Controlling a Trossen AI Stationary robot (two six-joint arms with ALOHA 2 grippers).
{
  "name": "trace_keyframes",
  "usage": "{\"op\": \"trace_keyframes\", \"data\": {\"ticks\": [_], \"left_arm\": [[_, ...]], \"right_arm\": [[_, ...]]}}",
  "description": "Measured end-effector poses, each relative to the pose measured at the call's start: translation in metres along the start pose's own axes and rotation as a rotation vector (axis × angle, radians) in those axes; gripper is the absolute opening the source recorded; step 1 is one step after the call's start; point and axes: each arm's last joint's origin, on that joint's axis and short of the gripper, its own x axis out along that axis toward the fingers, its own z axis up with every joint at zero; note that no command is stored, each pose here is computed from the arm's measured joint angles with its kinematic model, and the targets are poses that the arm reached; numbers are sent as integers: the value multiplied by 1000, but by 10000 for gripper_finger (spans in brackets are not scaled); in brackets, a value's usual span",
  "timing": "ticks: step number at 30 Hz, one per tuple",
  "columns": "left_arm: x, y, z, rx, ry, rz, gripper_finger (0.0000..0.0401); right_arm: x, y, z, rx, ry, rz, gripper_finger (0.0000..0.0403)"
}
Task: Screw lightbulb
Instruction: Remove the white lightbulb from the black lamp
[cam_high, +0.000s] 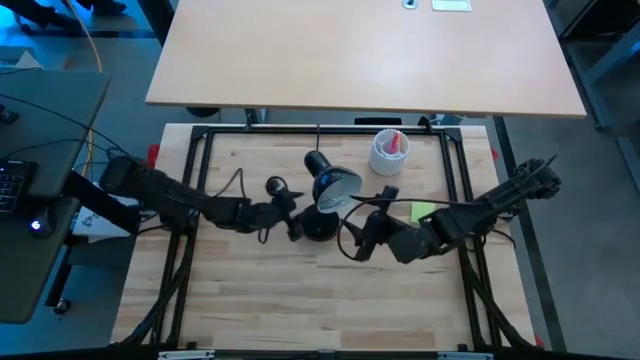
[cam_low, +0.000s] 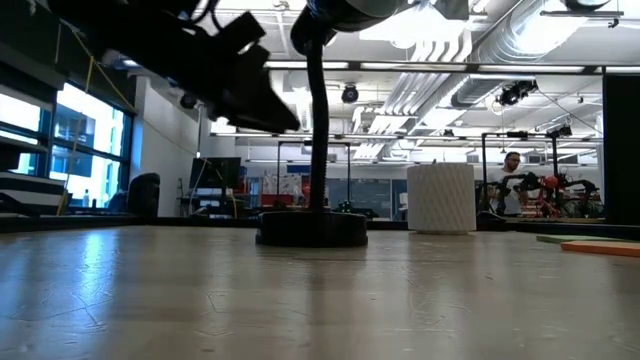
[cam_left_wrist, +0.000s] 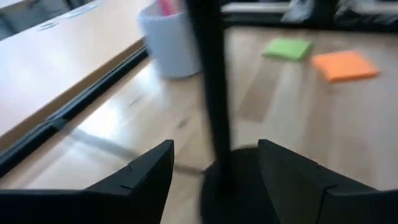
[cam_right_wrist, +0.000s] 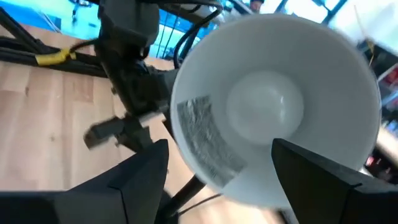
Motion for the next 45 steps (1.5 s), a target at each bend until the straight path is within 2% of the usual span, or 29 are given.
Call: {"op": "trace_keyframes", "data": {"ticks": [3, 5, 11, 14, 17, 21, 25, 28, 31, 36, 41, 45], "left_arm": [[-17, 13, -4, -7, 36, 83, 227], [-26, 23, -9, -42, 18, 97, 225], [-35, 55, -17, -236, -203, 18, 225], [-30, 70, -17, -289, -268, 59, 224], [-22, 84, -17, -273, -258, 120, 224], [-13, 101, -4, -270, -293, 64, 224], [-6, 119, 14, -180, -336, 43, 224], [-1, 133, 23, -138, -354, 47, 224], [3, 143, 36, -126, -395, -10, 224], [11, 147, 47, -83, -415, -95, 224], [17, 141, 53, -75, -427, -126, 224], [18, 132, 57, -69, -440, -162, 224]], "right_arm": [[1, -1, 4, -20, -23, -2, 283], [3, -2, 5, -16, -27, -37, 282], [10, 5, 3, -91, -11, -134, 261], [19, 9, 5, -1, -26, -201, 248], [28, 11, 5, 54, -33, -229, 244], [30, 10, 6, 91, -43, -242, 244], [30, 6, 8, 181, -65, -231, 247], [32, 4, 8, 176, -66, -215, 266], [36, 2, 7, 158, -54, -223, 294], [44, -6, 6, 206, -51, -248, 313], [54, -14, 5, 326, -60, -223, 314], [60, -17, 4, 349, -64, -177, 314]]}}
